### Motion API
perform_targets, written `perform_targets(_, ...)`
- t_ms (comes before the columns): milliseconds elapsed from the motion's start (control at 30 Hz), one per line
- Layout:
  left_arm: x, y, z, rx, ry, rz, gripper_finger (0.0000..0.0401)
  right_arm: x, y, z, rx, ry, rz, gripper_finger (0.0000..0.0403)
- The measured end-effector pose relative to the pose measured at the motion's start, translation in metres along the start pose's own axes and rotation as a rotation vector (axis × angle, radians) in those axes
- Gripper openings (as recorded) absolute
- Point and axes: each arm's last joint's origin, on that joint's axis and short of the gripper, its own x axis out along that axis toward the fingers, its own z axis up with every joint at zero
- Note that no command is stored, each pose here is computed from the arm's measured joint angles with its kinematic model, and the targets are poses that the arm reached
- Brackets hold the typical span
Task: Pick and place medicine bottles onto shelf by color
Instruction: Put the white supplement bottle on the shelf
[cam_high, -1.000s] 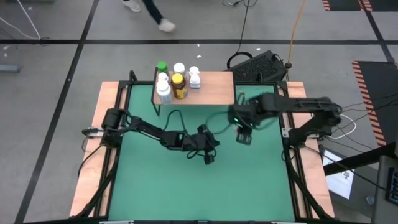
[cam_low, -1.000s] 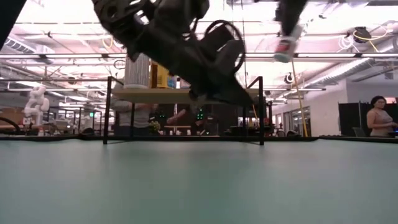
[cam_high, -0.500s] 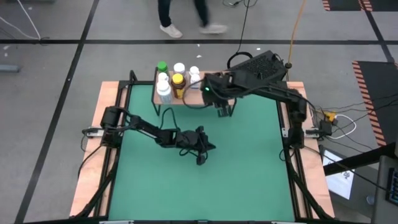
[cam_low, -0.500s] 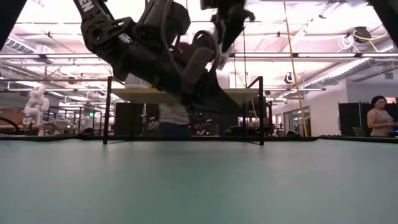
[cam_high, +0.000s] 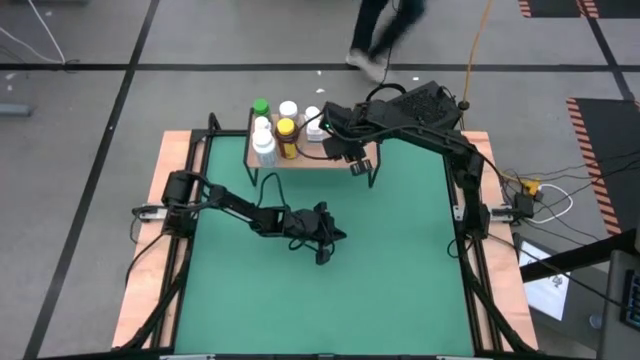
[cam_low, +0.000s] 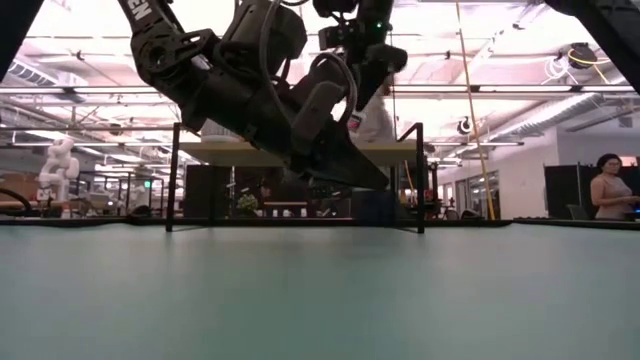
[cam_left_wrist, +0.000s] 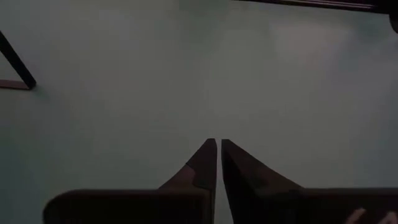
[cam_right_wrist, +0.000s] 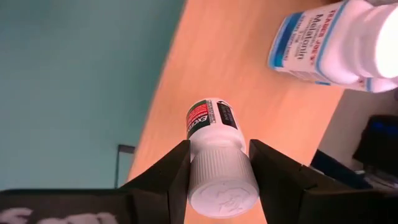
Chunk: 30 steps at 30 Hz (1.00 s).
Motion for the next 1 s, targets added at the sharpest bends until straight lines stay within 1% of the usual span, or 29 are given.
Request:
perform_targets(200,0.0,0.004,0.001,0.01,-0.002,0.009,0.0026,-0.01,0.005,-0.002,-0.002,-0.036,0.041,0.0143)
perform_targets(333,0.0,0.006,0.001,0.007,-0.01,0.013,0.0026,-0.006,0.009,0.002,-0.021,-0.031,0.052,0.0143)
perform_targets(533,0.0,0.005,0.002,0.007,-0.019,0.011,0.0026,0.002,0.009,-0.001,-0.035,-0.004,0.065,0.0143)
perform_targets(900,0.0,0.005,0.002,0.004,-0.02,0.011,0.0026,0.004,0.005,-0.004,-0.047,0.012,0.038,0.0144)
perform_targets(1000,0.0,0.005,0.002,0.004,-0.02,0.011,0.0026,0.004,0.005,-0.004,-0.043,0.011,0.04,0.0152)
